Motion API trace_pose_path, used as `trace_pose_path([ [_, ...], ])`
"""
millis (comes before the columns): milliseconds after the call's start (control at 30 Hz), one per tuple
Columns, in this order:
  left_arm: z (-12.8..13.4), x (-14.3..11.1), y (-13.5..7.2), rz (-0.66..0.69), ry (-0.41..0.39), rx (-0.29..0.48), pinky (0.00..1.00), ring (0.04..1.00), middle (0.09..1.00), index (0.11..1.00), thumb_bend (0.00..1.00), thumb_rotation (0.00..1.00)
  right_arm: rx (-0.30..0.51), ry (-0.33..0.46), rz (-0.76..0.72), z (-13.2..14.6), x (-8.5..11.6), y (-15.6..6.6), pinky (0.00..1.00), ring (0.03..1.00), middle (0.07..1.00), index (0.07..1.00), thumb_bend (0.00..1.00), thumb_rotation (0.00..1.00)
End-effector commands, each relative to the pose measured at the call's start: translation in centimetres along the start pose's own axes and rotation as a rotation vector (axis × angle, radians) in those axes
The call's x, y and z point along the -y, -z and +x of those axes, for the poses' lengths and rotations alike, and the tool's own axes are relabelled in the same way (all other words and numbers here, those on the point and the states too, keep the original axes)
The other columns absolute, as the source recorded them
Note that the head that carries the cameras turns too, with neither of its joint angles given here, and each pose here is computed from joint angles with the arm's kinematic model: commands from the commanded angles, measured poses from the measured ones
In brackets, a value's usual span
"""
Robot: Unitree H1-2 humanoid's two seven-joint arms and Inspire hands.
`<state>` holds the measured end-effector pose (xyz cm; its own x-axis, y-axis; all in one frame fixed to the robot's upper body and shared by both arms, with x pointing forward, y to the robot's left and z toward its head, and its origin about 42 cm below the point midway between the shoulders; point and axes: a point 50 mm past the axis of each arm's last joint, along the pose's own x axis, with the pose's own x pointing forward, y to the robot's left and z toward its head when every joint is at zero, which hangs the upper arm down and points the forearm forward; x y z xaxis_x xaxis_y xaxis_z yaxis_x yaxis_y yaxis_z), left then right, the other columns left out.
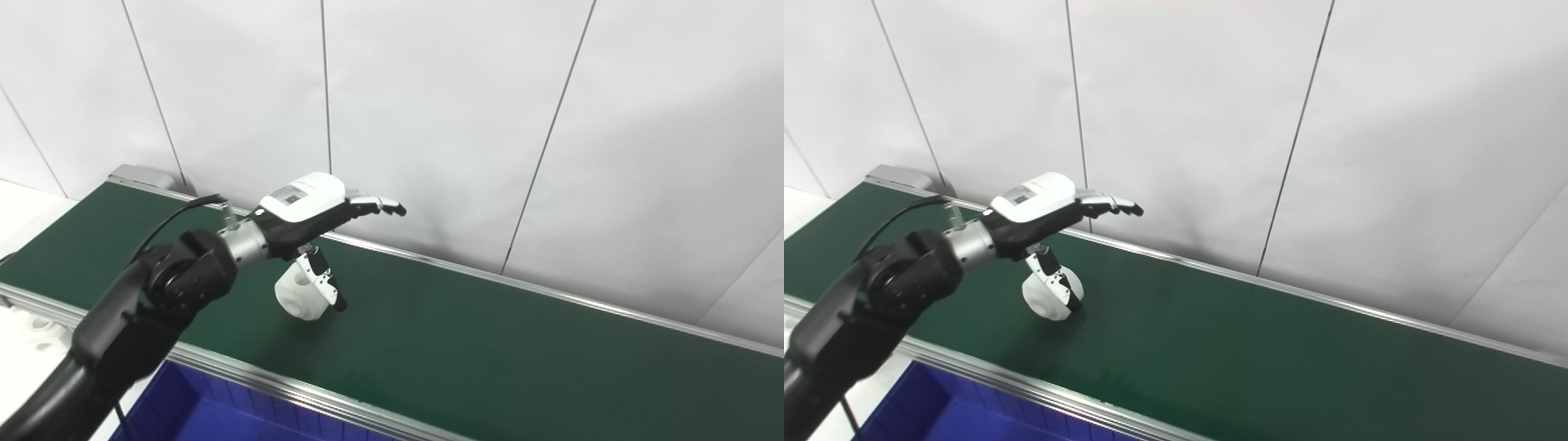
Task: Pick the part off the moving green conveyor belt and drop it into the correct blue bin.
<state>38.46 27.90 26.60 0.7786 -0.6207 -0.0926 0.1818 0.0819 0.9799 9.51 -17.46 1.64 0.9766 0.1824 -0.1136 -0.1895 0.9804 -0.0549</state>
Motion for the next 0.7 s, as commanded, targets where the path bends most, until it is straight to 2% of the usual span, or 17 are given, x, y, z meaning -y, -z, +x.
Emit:
trace_pose_path([
  [0,0.3,-2.7,1.3,0.103,-0.004,-0.01,0.69,0.807,0.846,0.868,1.0,0.14,0.105,-0.005,0.007,0.7,-0.6,-1.6,1.0,0.983,0.996,1.0,0.9,1.0],
  [233,1.8,-1.8,3.9,0.174,0.141,-0.071,0.73,0.816,0.846,0.876,1.0,0.22,0.11,-0.002,0.017,0.7,-0.8,-1.8,1.0,0.979,0.994,1.0,0.9,1.0],
  [467,3.1,-0.1,5.5,0.186,0.156,-0.141,0.72,0.812,0.845,0.868,1.0,0.28,0.111,0.0,0.011,0.4,-0.8,-1.9,1.0,0.975,0.99,1.0,0.89,1.0],
  [667,4.1,2.0,5.9,0.166,0.17,-0.182,0.72,0.829,0.848,0.854,1.0,0.29,0.115,-0.002,0.008,0.2,-0.9,-2.1,1.0,0.974,0.99,1.0,0.89,1.0],
])
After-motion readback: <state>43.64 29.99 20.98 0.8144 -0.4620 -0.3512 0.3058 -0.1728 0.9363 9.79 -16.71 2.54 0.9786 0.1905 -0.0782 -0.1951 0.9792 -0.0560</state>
